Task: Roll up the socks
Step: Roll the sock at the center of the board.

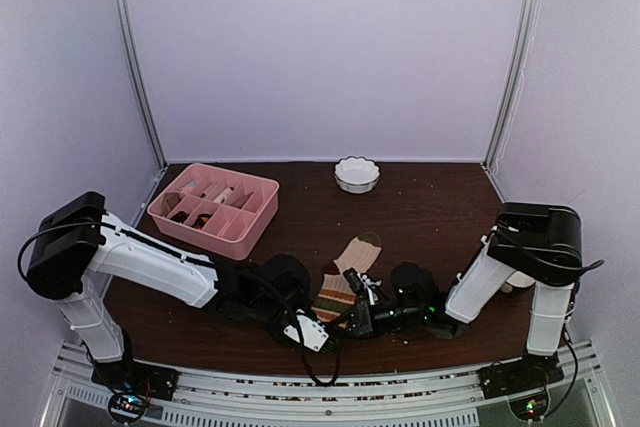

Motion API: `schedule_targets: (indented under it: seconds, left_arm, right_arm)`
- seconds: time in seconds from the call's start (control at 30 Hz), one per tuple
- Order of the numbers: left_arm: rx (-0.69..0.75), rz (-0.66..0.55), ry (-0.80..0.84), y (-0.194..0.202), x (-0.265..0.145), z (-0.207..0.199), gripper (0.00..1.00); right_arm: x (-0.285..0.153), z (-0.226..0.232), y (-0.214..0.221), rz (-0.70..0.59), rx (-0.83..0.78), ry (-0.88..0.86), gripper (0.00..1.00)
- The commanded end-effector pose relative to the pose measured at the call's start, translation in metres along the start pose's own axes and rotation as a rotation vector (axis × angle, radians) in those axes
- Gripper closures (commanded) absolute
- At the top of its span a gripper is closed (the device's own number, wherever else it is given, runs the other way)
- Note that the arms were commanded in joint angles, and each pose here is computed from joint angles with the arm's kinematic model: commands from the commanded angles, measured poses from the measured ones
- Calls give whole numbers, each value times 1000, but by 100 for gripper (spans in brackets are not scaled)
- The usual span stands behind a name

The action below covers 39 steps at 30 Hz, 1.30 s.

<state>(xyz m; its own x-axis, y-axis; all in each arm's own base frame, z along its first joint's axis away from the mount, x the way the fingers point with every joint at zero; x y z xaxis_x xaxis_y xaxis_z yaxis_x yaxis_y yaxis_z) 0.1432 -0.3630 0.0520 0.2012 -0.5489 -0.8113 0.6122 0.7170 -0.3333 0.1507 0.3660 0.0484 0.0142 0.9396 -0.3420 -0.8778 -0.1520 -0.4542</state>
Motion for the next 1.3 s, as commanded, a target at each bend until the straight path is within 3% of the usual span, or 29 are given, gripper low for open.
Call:
schedule_targets:
  seconds: [0.0, 0.27, 0.53, 0.7, 0.83, 0.87, 0.9, 0.93, 0.97, 1.13, 1.27]
  left_arm:
    - [6, -19, -36, -6, -5, 6, 84]
    - [-20, 6, -20, -1, -3, 2, 96]
    - [-198, -18, 237, -6, -6, -11, 100]
    - [-331, -32, 398, -6, -8, -10, 100]
    - [-404, -20, 483, -1, -4, -10, 100]
    - [-418, -23, 493, -1, -4, -9, 100]
    - [-433, -28, 505, -1, -4, -7, 100]
    - [-448, -34, 515, -1, -4, -5, 100]
    - [-466, -39, 534, -1, -5, -4, 100]
    - [-566, -50, 632, 0, -5, 3, 100]
    - [-649, -71, 702, 0, -3, 8, 100]
  right_arm:
    - [-1, 7, -7, -20, -13, -38, 100]
    - [-4, 9, -6, -31, -3, -54, 100]
    - [-11, 11, 3, -23, -56, 0, 97]
    - [-24, 2, 9, -29, -147, 122, 74]
    - [-44, -5, 11, -39, -216, 234, 68]
    - [-48, -7, 11, -36, -246, 270, 60]
    - [-52, -9, 10, -38, -271, 308, 42]
    - [-56, -10, 9, -41, -297, 346, 5]
    - [-61, -11, 8, -48, -321, 384, 0]
    - [-99, -15, -14, -170, -429, 628, 0]
    - [-151, -6, -39, -411, -425, 779, 0]
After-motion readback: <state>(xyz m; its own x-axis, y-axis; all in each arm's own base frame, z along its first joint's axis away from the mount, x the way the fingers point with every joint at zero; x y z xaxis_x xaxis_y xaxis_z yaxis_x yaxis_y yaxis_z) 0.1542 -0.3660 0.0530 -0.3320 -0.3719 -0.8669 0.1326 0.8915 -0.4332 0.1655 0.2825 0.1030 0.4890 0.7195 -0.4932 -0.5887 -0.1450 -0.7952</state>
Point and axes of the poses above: each gripper's point midway between its finger pads, its own x axis out along the fingers, its own z axis along the line the jaws close on, y = z × x, the point moved 3 cm from there along -x, back along the fingers, and after that the axes turned 8 degrees about -x, right-handed, at the moved point
